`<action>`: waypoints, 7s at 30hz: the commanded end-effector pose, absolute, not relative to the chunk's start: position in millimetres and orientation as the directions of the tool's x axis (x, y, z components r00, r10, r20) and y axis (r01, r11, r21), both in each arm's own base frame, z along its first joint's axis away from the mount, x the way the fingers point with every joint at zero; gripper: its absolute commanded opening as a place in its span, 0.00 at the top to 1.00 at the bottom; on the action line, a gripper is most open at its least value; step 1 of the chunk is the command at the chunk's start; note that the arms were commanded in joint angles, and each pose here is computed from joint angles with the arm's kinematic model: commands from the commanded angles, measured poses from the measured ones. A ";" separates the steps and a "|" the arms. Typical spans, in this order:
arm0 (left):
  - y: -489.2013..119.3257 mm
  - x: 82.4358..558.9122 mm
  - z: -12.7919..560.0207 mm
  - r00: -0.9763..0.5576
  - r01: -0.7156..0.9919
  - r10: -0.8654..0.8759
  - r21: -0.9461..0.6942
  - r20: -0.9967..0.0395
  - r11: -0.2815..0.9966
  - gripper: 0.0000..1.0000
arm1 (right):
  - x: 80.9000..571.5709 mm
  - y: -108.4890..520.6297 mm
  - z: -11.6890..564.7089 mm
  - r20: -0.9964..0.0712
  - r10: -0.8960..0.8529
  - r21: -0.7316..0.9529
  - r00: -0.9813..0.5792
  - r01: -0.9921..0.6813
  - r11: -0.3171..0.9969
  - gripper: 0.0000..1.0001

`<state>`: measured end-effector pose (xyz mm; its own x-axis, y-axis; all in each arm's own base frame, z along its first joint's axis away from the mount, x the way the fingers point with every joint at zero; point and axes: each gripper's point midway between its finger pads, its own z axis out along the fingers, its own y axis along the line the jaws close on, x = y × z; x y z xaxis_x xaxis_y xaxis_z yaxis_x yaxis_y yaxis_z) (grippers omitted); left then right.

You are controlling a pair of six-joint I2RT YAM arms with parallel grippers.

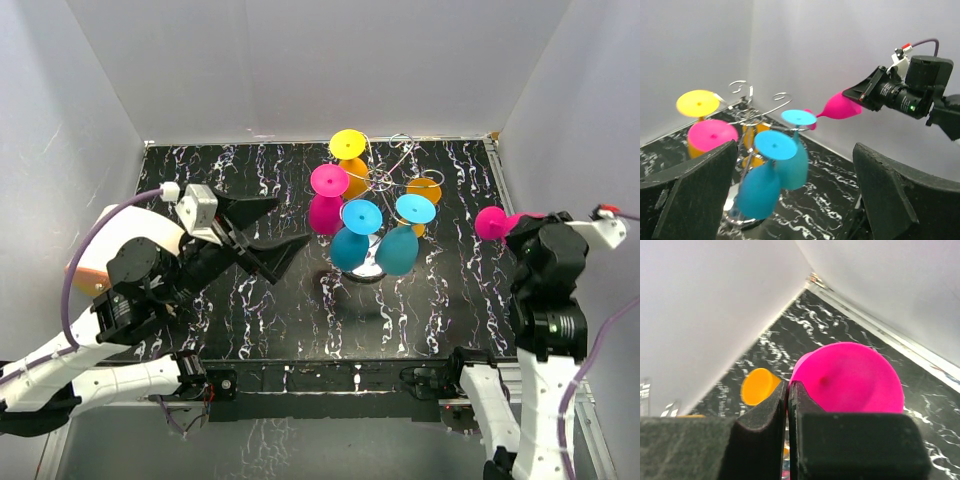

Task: Place the wine glass upside down on the wine glass rack

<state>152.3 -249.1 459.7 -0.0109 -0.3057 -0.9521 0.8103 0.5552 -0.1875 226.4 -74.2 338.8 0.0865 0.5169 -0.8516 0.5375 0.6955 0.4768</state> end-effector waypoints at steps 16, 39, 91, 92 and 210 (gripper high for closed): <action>-369.5 128.9 523.4 -0.183 0.954 -0.401 -0.260 -0.898 0.147 0.02 | 140.6 -17.2 508.2 -0.571 0.640 0.679 0.515 -0.142 0.720 1.00; -460.6 198.8 555.3 -0.592 0.680 -0.651 -0.728 -0.475 -0.088 0.14 | 90.0 49.3 556.7 -0.502 0.749 0.487 0.432 -0.574 0.658 1.00; -446.7 188.8 604.2 -0.567 0.737 -0.754 -0.613 -0.331 -0.285 0.73 | 109.3 83.4 525.1 -0.592 0.757 0.431 0.276 -0.685 0.587 1.00; -447.2 189.3 604.6 -0.566 0.737 -0.755 -0.613 -0.331 -0.285 0.72 | 108.8 85.7 524.7 -0.598 0.755 0.423 0.269 -0.694 0.582 1.00; -434.0 96.1 467.5 0.117 0.977 -0.394 0.176 -0.912 -0.118 0.47 | 122.5 127.9 478.7 -0.610 0.631 0.791 -0.479 -0.327 0.516 1.00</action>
<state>107.8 -451.8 432.1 0.0814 -0.2850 -0.9550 0.9845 -0.1261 0.1216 120.5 137.5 467.6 -0.5464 0.6148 -0.5688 -0.3362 0.4611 0.8212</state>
